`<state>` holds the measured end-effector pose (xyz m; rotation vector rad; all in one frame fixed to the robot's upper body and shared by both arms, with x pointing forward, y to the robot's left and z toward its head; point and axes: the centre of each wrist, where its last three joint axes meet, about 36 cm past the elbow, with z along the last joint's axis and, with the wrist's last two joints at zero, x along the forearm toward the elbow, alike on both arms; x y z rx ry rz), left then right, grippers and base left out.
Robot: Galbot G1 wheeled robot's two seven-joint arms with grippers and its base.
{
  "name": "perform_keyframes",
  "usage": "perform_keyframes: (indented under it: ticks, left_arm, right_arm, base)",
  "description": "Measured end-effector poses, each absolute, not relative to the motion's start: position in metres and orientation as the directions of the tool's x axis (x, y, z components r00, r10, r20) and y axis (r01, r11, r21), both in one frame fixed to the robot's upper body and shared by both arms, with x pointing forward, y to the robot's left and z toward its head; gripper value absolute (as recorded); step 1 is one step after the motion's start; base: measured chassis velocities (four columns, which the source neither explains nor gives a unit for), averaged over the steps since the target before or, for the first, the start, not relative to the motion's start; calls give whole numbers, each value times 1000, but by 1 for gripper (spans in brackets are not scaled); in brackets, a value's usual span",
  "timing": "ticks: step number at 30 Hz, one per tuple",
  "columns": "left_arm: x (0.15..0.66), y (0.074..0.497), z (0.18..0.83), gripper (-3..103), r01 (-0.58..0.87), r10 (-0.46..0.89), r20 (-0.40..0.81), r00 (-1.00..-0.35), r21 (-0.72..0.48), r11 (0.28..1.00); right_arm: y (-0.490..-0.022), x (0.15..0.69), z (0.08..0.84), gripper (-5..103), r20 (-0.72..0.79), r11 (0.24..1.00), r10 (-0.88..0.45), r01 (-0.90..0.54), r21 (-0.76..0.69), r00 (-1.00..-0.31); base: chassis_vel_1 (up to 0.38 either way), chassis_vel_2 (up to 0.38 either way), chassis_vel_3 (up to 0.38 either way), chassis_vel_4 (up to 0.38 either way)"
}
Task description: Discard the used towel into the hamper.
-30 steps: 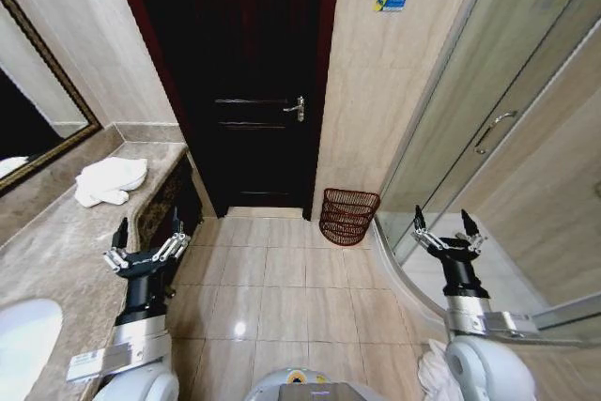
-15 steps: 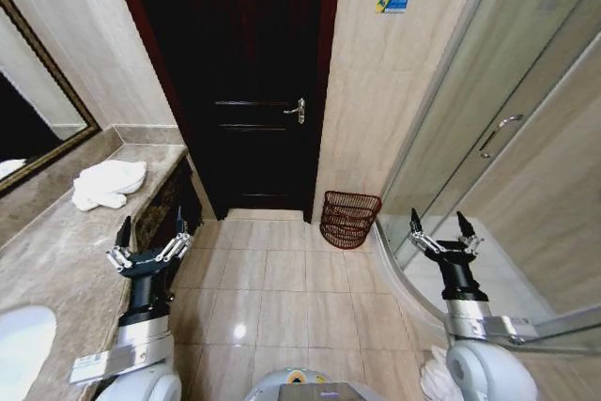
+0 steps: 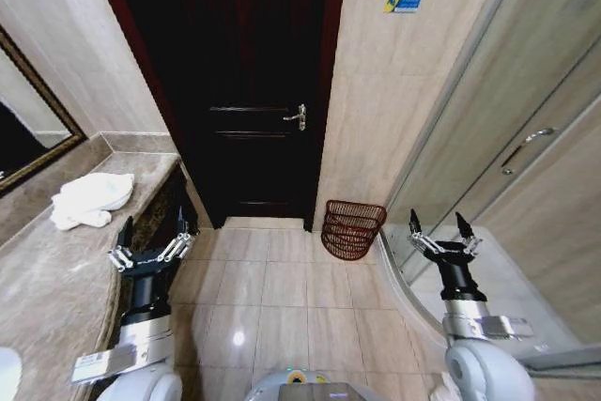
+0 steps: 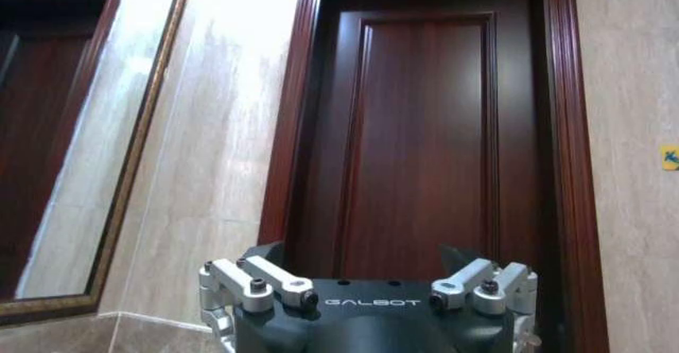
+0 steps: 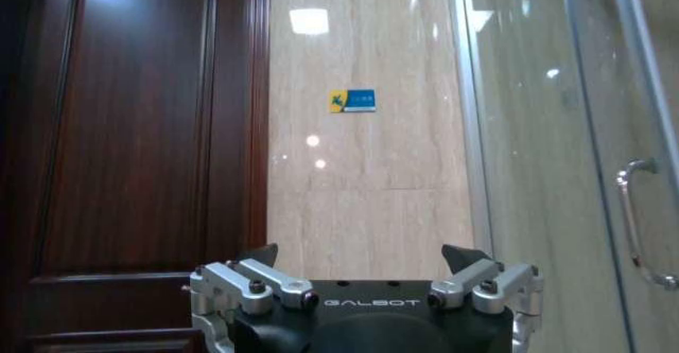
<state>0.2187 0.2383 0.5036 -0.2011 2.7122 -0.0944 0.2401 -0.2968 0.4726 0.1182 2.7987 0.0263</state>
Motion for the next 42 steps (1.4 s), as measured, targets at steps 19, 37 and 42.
perform_keyframes:
  ticks: [19,37,42]
  left_arm:
    - [219,238,503,98,-125,-154,-402,-902,-96,987]
    - [219,238,501,98,-121,-148,-399,-905,-94,988]
    - [219,239,501,98,-123,-152,-398,-905,-98,988]
  right_arm:
    - [-296,240,472,100,-330,997,82,79,21,-941]
    - [-297,245,469,100,-352,996,88,85,26,-932]
    - [-298,245,467,100,-353,996,92,88,27,-931]
  base:
    - [-85,99,79,-104]
    - [110,208,-111,-215]
    - [79,99,-46,-107]
